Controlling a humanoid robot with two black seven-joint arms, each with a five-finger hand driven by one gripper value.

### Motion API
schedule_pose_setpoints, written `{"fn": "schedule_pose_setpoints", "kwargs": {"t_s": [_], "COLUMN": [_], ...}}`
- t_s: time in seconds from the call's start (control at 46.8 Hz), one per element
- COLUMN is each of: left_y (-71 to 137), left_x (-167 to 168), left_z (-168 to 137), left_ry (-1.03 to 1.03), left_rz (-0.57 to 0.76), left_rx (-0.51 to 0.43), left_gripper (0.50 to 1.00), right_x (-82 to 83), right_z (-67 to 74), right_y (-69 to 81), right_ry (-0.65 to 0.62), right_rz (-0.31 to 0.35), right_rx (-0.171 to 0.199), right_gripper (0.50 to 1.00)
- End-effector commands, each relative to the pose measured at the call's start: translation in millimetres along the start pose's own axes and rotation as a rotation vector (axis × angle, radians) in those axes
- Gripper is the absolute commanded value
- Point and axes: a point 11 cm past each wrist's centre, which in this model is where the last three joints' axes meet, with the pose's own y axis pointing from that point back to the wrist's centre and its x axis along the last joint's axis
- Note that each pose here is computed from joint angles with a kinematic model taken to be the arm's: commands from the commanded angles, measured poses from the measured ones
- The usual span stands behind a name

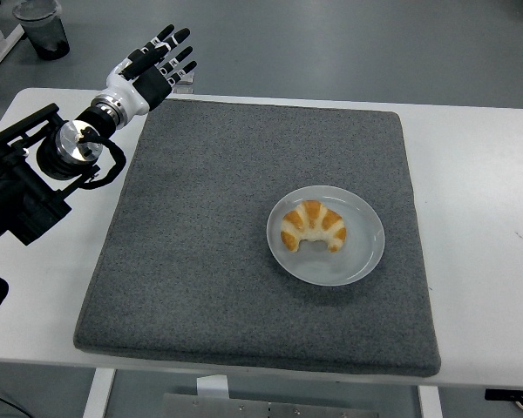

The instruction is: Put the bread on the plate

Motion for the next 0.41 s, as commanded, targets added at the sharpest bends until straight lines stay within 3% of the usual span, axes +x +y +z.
{"fn": "schedule_pose_setpoints", "kwargs": {"t_s": [0.0, 0.385], "left_y": [1, 1], "left_x": [3, 16], "left_z": [-3, 10], "left_ry": [0.008, 0.034], "left_rz": [0.004, 0.044], "left_rx": [-0.001, -0.055], "left_gripper": [0.996, 0.996], "right_x": [-0.3, -0.3], "right_z": [0.1, 0.0], "right_y": [0.0, 0.0], "right_ry": [0.000, 0.000], "right_rz": [-0.001, -0.001], "right_rx": [0.000, 0.000], "right_gripper": [0.932, 0.932]}}
